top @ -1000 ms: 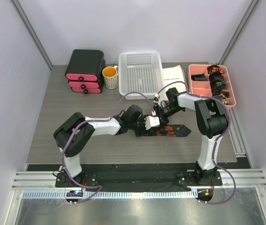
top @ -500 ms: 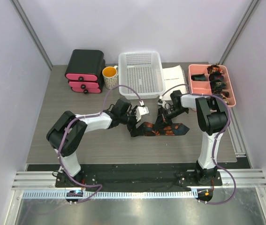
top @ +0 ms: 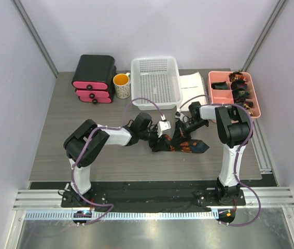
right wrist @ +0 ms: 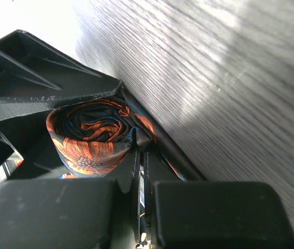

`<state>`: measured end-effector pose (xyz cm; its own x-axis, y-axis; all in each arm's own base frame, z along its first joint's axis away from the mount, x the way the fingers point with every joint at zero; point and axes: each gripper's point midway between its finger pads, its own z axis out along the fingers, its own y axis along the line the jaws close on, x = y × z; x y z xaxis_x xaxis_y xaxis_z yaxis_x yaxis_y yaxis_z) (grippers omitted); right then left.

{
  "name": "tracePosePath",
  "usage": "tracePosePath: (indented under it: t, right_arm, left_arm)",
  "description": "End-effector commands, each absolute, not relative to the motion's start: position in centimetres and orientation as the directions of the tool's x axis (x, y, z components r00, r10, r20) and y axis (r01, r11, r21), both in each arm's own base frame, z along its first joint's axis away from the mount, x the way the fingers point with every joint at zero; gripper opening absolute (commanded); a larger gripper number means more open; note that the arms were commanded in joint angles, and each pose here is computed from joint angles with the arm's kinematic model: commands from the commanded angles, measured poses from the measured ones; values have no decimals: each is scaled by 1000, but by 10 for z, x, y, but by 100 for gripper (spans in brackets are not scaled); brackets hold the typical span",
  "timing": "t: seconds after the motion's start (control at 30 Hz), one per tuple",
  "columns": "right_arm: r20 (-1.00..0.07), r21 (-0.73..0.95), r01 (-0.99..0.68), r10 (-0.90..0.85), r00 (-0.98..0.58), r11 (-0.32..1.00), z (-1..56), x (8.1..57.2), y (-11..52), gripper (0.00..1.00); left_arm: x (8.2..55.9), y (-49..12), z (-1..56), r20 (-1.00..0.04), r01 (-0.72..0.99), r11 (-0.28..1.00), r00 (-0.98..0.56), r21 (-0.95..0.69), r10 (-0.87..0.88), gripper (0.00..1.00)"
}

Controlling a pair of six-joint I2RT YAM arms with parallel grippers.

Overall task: Roll the ties
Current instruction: Roll the tie at the center of the board.

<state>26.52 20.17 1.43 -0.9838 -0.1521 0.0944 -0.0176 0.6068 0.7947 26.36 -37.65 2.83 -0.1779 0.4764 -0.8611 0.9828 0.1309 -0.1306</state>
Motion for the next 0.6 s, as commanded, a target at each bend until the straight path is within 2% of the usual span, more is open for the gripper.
tracePosePath:
  t: [0.0, 0.13, 0.23, 0.27, 0.37, 0.57]
  right_arm:
    - [2, 637, -157, -206, -979, 755, -33, 275, 181, 1]
    - [-31, 658, -184, -218, -975, 730, -19, 284, 191, 8]
    - [-43, 675, -185, -212, -976, 714, 1, 291, 192, 27]
    - [-34, 687, -173, -206, -978, 705, 9, 290, 192, 36]
    - [-54, 711, -168, -186, -981, 682, 36, 293, 191, 46]
    - [-56, 761, -158, -179, -982, 629, 70, 282, 196, 49]
  left_arm:
    - [265, -382, 32, -875, 989, 116, -134, -89, 464, 56]
    - [260, -371, 31, -848, 995, 99, -69, -19, 526, 39]
    - [255, -355, 23, -799, 993, 118, -87, -20, 596, 28]
    - [256, -352, 23, -787, 993, 121, -70, 6, 613, 26]
    - [254, -337, 13, -728, 989, 140, -65, 43, 683, 23]
    - [242, -326, -2, -653, 990, 112, -29, 86, 757, 20]
